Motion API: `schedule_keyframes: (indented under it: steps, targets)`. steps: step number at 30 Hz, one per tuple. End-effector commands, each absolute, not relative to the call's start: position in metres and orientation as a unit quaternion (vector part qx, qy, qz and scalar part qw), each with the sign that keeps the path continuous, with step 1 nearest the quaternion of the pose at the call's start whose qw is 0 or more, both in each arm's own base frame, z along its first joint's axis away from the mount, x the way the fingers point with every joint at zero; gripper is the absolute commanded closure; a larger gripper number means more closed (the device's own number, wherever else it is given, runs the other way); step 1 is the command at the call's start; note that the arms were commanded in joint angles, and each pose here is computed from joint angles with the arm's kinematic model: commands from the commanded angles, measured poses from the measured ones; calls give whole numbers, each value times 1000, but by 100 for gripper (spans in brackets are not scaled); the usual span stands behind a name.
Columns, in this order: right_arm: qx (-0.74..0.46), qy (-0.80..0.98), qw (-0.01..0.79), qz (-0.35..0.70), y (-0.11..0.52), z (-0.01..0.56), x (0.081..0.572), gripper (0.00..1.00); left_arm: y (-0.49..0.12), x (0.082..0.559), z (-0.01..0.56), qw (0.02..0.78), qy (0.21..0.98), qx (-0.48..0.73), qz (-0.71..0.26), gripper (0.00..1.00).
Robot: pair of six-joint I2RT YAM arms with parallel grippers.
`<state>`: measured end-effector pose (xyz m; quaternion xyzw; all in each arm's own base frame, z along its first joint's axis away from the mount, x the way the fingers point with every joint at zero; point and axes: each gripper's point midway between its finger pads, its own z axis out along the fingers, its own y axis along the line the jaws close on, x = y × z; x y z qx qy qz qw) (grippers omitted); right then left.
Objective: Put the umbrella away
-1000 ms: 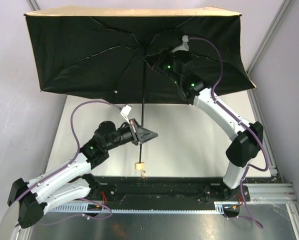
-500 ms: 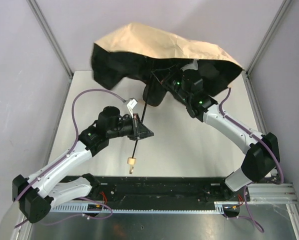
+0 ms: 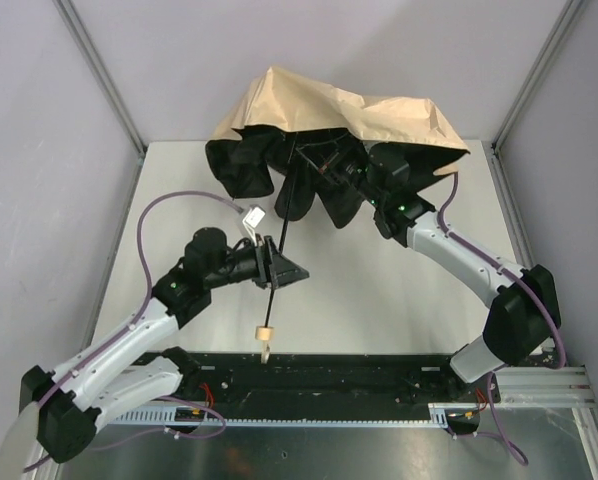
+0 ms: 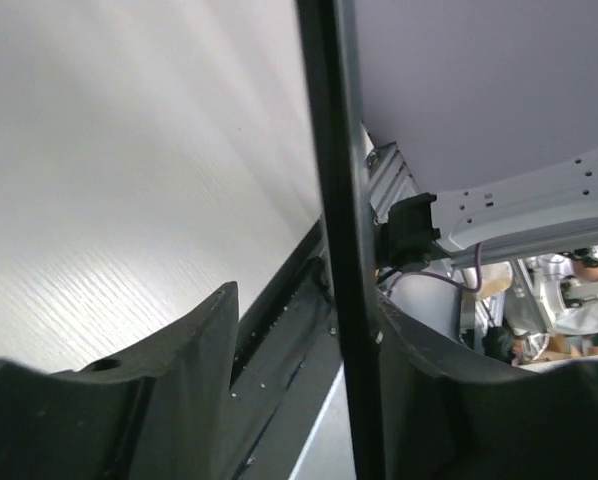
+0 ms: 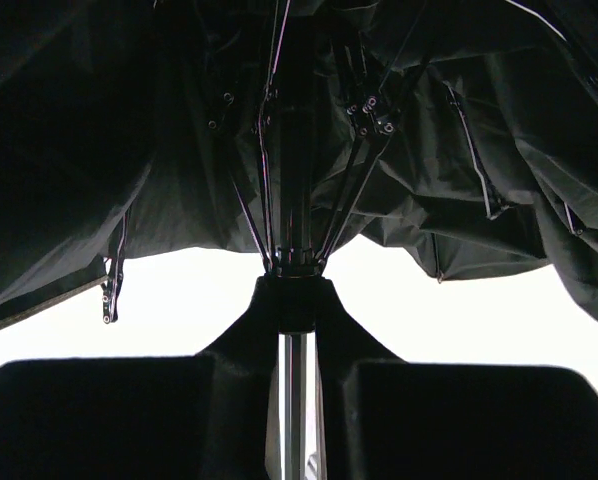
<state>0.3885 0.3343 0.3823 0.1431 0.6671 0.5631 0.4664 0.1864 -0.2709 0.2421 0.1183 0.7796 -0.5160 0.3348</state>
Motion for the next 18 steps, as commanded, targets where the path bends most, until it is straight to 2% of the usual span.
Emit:
schedule_keyframes:
  steps: [1,4,6,9,11,12,14,18]
  targets:
    - [125,613,490,607,327,424,388,100,-268,160,245,325,754,134,-555,41]
    - [123,607,505,602,321,427,393,100,-270,139,232,297,755,148,-565,38]
    - [117,603,519,594,316,430,397,100,-270,130,224,281,757,151,-570,42]
    - [115,605,532,582,306,431,406,100,-268,124,217,278,759,150,-570,60]
    - [104,609,538,573,303,431,411,100,-266,129,217,291,759,146,-564,85]
    - [94,615,541,566,303,429,413,100,-265,135,221,302,759,139,-560,92]
    - [77,637,539,545,305,417,416,100,-264,156,238,323,756,125,-555,98]
    - [53,700,490,517,329,368,392,100,-265,208,289,397,735,123,-536,100]
